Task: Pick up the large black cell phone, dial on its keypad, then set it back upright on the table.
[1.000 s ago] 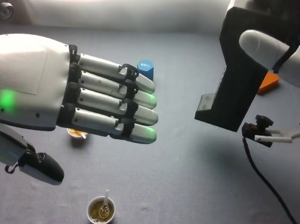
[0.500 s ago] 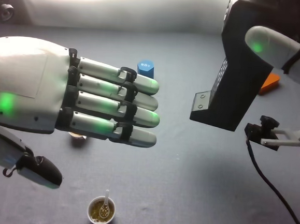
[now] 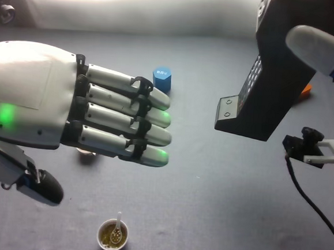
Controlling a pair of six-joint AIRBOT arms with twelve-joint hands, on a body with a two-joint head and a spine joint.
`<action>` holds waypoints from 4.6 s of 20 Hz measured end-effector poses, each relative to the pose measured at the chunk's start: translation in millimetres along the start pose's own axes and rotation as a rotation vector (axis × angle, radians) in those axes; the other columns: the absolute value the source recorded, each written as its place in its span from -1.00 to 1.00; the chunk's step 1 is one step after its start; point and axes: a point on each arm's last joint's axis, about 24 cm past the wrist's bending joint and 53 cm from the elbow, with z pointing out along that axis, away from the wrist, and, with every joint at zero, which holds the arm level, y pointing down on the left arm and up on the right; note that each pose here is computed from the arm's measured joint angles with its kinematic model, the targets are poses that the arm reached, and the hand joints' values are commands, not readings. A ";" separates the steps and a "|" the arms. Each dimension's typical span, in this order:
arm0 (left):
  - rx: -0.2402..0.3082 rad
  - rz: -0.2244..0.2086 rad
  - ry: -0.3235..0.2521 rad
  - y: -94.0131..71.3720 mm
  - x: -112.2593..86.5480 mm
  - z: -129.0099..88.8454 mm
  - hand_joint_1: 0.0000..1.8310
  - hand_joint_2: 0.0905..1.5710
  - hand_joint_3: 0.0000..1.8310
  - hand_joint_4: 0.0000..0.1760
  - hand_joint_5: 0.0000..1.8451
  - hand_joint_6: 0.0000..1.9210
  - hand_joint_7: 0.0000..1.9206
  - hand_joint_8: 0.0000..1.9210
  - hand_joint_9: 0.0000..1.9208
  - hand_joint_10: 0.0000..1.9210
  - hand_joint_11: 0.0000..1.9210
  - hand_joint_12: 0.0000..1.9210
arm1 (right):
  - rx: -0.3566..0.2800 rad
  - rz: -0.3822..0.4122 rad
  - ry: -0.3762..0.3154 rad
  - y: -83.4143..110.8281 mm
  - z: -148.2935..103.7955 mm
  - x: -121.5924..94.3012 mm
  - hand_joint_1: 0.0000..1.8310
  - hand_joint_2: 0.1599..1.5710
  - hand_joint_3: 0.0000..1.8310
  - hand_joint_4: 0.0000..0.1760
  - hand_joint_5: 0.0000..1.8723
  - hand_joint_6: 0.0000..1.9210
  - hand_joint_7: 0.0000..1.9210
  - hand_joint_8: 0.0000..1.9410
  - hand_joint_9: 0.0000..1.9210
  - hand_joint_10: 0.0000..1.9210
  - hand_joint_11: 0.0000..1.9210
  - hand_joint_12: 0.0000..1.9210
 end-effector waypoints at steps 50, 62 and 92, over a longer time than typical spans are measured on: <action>-0.181 -0.128 -0.175 76.7 -31.5 -6.9 0.40 0.67 -1.00 0.98 -1.00 -1.00 -0.42 0.75 -0.51 1.00 -0.60 1.00 | 0.030 0.054 0.062 -12.7 -8.0 48.1 0.63 0.34 -1.00 -1.00 -0.03 0.07 -0.04 -0.11 0.03 0.07 -0.11 0.60; -0.112 -0.151 -0.220 54.0 -40.9 11.4 0.42 0.63 -1.00 1.00 -0.99 -1.00 -0.36 0.68 -0.34 1.00 -0.42 1.00 | 0.030 0.054 0.061 -13.0 -7.8 49.0 0.63 0.34 -1.00 -1.00 0.00 -0.06 -0.04 -0.06 0.01 0.13 -0.13 0.65; -0.192 -0.179 -0.217 84.8 -34.5 1.1 0.40 0.67 -1.00 0.98 -1.00 -1.00 -0.41 0.74 -0.38 1.00 -0.30 1.00 | 0.021 0.023 0.060 -9.1 -3.9 41.9 0.63 0.34 -1.00 -1.00 0.09 -0.20 -0.04 -0.03 -0.04 0.19 -0.19 0.70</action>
